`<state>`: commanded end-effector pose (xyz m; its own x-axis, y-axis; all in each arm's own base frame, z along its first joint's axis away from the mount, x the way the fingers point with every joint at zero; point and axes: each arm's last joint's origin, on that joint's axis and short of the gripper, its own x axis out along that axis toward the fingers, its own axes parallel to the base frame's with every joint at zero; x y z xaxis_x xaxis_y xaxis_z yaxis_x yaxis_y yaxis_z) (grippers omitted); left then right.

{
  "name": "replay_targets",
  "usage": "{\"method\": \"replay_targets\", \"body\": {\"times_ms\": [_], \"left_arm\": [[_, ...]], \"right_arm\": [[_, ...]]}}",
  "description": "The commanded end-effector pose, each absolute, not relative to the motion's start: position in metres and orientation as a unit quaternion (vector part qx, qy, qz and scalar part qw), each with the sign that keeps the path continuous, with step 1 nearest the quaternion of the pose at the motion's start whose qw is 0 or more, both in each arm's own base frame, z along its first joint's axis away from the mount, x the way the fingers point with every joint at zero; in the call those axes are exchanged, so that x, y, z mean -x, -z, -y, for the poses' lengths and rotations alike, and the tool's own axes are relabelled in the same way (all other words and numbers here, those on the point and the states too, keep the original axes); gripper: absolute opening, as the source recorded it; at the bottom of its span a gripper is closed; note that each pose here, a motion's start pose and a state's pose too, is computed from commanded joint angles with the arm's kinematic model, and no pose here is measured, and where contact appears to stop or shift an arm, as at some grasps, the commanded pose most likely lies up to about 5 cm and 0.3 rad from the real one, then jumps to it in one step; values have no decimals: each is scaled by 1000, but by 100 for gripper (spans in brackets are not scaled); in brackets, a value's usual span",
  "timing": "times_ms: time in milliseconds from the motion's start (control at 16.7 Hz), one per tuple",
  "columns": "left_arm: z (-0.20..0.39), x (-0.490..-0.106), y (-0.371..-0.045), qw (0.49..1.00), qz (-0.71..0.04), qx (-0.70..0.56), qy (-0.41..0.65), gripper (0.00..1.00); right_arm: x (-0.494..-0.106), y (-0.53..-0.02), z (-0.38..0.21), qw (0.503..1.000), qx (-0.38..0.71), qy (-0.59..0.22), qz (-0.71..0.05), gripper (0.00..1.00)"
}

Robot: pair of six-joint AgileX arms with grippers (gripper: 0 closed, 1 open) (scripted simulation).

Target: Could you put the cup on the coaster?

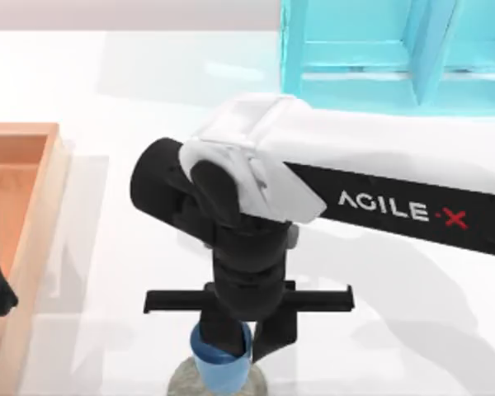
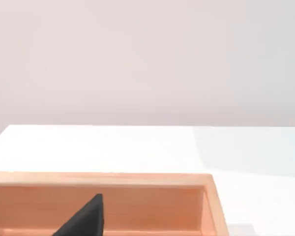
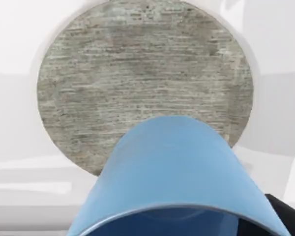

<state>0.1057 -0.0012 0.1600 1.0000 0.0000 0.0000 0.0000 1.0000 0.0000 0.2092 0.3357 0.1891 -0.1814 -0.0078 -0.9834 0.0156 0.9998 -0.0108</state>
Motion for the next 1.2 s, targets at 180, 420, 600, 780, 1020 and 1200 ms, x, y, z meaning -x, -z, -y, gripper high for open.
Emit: {"method": "replay_targets", "body": {"times_ms": [180, 420, 600, 780, 1020, 1200], "left_arm": [[1, -106, -160, 1000, 0, 0, 0, 100], [1, -106, -160, 1000, 0, 0, 0, 100], [1, -106, -160, 1000, 0, 0, 0, 100], [1, -106, -160, 1000, 0, 0, 0, 100], [1, -106, -160, 1000, 0, 0, 0, 100], [1, -106, -160, 1000, 0, 0, 0, 100]], "right_arm": [[-208, -169, -341, 644, -9, 0, -765, 0], [-201, -140, -343, 642, -4, 4, -767, 0], [-201, -140, -343, 642, -4, 4, -767, 0], [-201, -140, -343, 642, -4, 4, -767, 23], [-201, -140, -343, 642, -4, 4, -767, 53], [-201, -140, -343, 642, -4, 4, -767, 75]]}}
